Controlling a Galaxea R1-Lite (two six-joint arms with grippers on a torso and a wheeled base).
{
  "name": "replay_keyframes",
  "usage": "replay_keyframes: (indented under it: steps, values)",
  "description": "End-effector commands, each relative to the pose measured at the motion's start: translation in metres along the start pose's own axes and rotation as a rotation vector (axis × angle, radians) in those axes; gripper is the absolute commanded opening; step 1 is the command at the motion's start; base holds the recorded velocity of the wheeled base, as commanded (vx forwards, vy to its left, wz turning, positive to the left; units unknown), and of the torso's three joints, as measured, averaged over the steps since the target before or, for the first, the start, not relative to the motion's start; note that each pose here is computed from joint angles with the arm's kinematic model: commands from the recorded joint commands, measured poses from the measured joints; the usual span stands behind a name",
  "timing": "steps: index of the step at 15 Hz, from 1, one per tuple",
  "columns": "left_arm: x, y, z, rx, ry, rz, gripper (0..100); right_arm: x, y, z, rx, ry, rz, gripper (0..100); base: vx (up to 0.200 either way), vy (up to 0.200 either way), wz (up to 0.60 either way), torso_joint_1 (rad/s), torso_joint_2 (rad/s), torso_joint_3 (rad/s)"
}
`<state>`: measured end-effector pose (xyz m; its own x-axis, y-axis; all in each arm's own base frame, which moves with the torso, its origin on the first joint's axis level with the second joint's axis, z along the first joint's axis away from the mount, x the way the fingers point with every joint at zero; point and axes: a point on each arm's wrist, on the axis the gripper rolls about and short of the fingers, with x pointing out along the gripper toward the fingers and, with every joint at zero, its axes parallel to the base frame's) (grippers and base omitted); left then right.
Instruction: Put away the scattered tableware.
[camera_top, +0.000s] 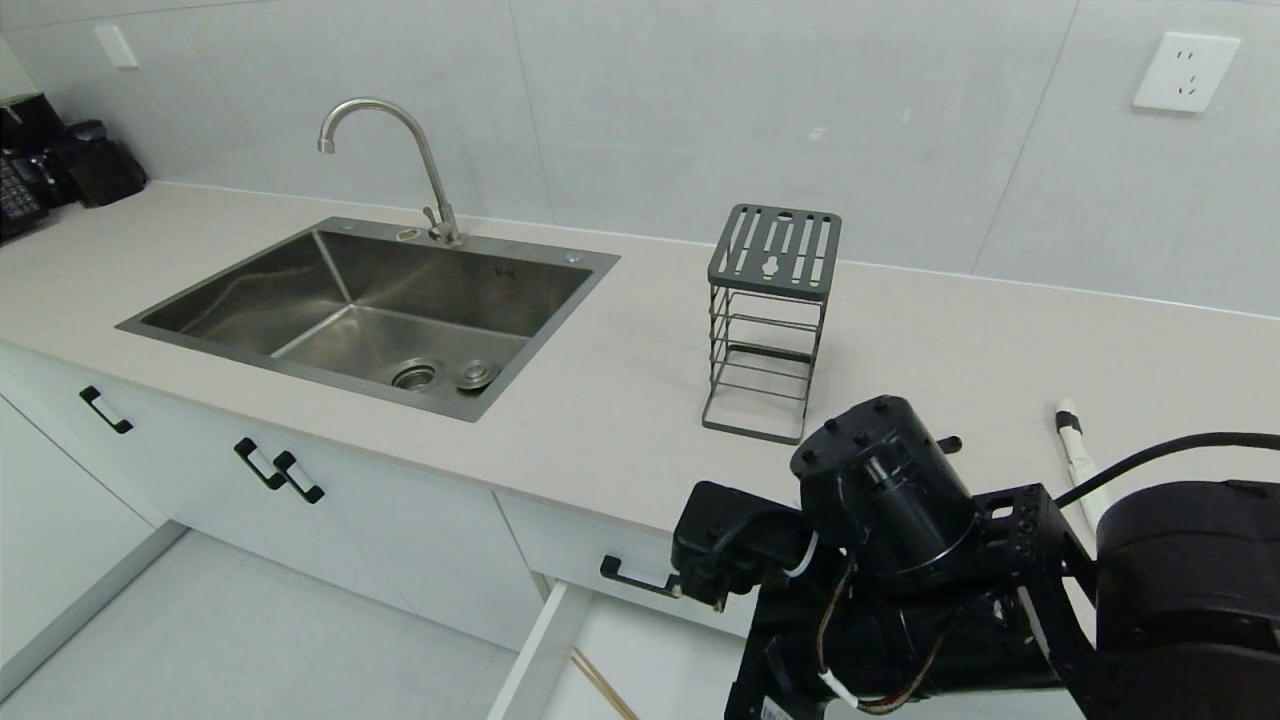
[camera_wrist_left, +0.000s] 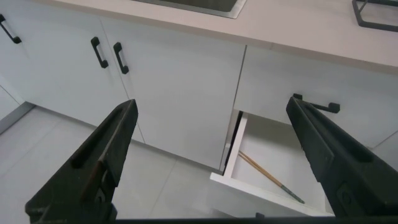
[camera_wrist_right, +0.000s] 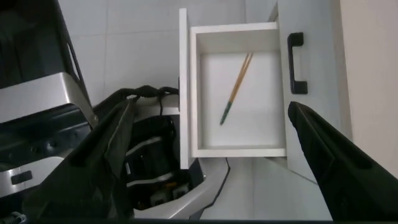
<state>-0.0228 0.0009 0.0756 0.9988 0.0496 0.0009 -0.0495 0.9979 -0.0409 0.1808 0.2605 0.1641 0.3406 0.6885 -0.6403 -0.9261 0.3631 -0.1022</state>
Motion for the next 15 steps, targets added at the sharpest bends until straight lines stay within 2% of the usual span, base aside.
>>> replay_keyframes:
  steps: [1,4,7,9,11,15]
  values:
    - [0.000,0.000,0.000,-0.001,-0.001,0.001,100,-0.004,-0.013,-0.005,0.033,0.036,-0.058,100,0.000,0.000,0.00,0.000,0.00,0.000]
    - [0.000,0.000,0.000,-0.001,-0.001,0.001,100,-0.008,-0.015,-0.012,0.042,0.062,-0.115,100,0.000,0.000,0.00,0.000,0.00,0.000]
    - [0.000,0.000,0.000,-0.001,-0.001,0.001,100,-0.032,-0.034,-0.035,0.100,0.080,-0.187,100,0.000,0.000,0.00,0.000,0.00,0.000]
    - [0.000,0.000,0.000,-0.001,-0.001,0.001,100,-0.049,-0.041,-0.049,0.130,0.047,-0.236,100,0.000,0.000,0.00,0.000,0.00,0.000]
    - [0.000,0.000,0.000,-0.001,-0.001,0.001,100,-0.071,-0.050,-0.064,0.168,-0.021,-0.308,100,0.000,0.000,0.00,0.000,0.00,0.000]
    - [0.000,0.000,0.000,-0.001,-0.001,0.001,100,-0.101,-0.065,-0.072,0.210,-0.072,-0.411,100,0.000,0.000,0.00,0.000,0.00,0.000]
